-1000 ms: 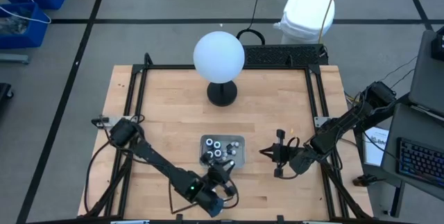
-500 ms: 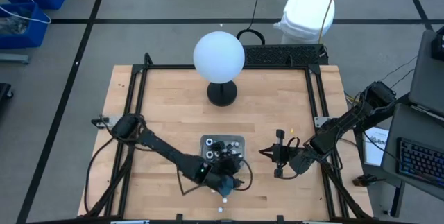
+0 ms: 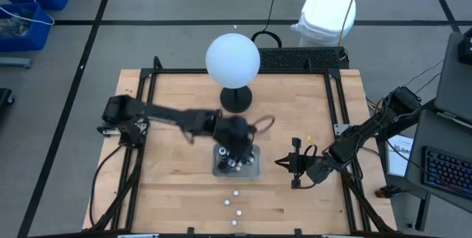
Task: Pick & Place food coloring
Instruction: Put the small violet food coloring bottle into the gray bin
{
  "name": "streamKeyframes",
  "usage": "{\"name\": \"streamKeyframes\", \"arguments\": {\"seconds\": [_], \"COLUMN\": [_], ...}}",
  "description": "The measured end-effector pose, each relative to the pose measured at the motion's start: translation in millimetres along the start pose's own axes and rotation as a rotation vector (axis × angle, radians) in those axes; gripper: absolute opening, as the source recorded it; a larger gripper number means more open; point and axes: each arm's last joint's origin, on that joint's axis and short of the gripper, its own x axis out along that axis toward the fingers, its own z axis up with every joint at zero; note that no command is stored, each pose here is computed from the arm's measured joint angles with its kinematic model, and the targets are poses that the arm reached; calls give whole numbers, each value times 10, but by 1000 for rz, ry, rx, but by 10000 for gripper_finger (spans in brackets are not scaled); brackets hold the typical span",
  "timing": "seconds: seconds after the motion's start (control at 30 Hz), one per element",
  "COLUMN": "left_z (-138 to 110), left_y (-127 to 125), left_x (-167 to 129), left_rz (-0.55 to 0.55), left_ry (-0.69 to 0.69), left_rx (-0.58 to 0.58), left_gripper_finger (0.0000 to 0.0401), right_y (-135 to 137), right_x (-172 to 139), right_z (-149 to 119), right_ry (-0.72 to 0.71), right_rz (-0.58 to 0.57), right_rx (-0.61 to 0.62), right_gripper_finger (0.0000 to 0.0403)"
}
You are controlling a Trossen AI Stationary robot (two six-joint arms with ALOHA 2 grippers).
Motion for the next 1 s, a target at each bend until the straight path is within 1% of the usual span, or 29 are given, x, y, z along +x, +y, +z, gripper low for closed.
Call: {"name": "streamKeyframes", "arguments": {"seconds": [0.1,0.2,0.3,0.4,0.5,0.57,0.63,0.8,0.9,1.0], "left_z": [-202,-407,-480,-500,-515,-508,-536,-599,-645,-707], "left_y": [290,427,448,412,394,409,444,544,575,583], "left_x": [63,218,309,379,396,398,395,378,419,459], "left_rz": [-43,-71,-86,-108,-119,-114,-111,-103,-124,-160], "left_ry": [10,65,83,92,101,89,93,93,82,87], "left_rx": [-64,-82,-36,28,98,157,190,246,250,240], "left_gripper_finger": [63,63,63,63,63,63,63,70,71,63], "right_y": [-20,-38,-41,-36,-37,-49,-65,-92,-115,-134], "right_x": [14,26,29,35,45,56,69,91,105,117], "right_z": [5,6,5,11,29,50,76,135,144,148], "right_ry": [1,5,7,13,7,-8,-26,-70,-74,-73], "right_rz": [-10,-18,-18,19,48,46,42,34,24,14], "right_rx": [9,14,14,11,6,6,21,53,54,58], "right_gripper_finger": [0,0,0,0,0,0,0,0,0,0]}}
